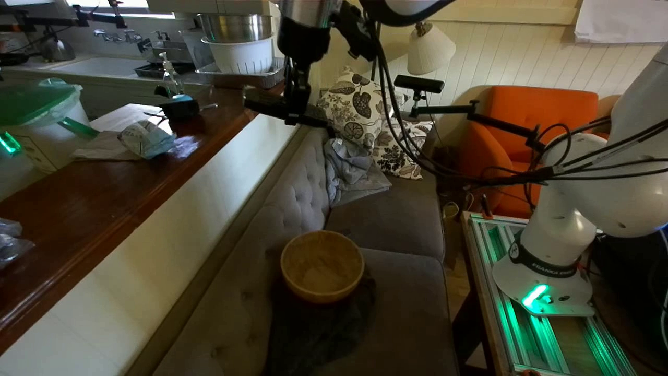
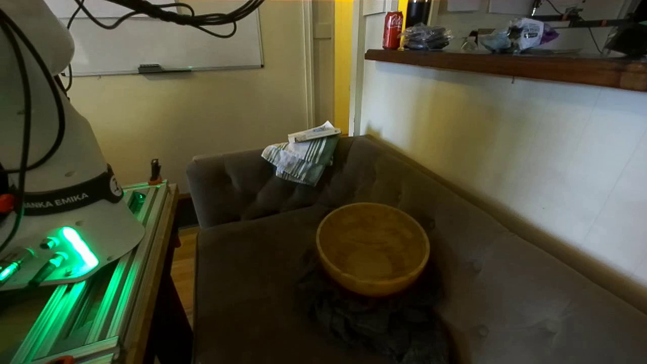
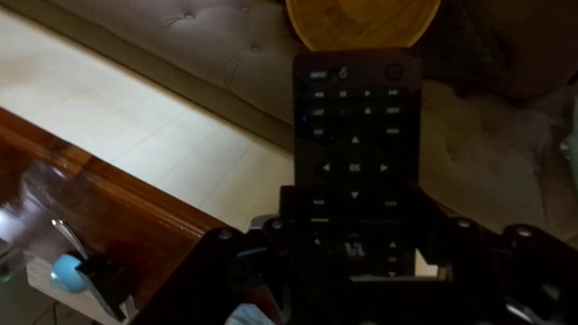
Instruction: Put the black remote control on the counter.
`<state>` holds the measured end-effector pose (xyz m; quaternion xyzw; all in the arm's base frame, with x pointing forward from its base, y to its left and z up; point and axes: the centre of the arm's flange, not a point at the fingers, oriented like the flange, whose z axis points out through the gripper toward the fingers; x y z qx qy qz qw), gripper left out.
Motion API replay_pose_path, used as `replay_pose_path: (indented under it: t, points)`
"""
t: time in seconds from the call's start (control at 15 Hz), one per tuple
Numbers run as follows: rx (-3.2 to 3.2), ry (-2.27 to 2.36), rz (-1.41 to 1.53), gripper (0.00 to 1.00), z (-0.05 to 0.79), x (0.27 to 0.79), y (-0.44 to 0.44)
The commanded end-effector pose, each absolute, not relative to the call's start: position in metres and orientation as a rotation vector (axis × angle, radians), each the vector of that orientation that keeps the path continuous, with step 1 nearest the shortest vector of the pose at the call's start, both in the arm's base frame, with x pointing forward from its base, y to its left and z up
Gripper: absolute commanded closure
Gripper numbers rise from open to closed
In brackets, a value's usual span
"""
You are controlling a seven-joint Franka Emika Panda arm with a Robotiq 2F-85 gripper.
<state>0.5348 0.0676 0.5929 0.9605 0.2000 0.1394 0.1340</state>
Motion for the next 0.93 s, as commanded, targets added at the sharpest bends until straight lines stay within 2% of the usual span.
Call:
replay_pose_path:
  t: [0.0,0.27,0.6,0.67,0.87]
  points:
    - [2.669,0.822,0.323,0.64,0.643,0.584,0.128]
    - [2.675,1.096,0.171,0.64,0.657,0.614,0.186]
    - [2.838,1.098,0.063,0.64,0.639,0.647,0.222]
    - [2.747,1.096,0.079,0.39,0.603,0.594,0.196]
    - [2.803,1.11,0.073,0.39,0.597,0.611,0.204]
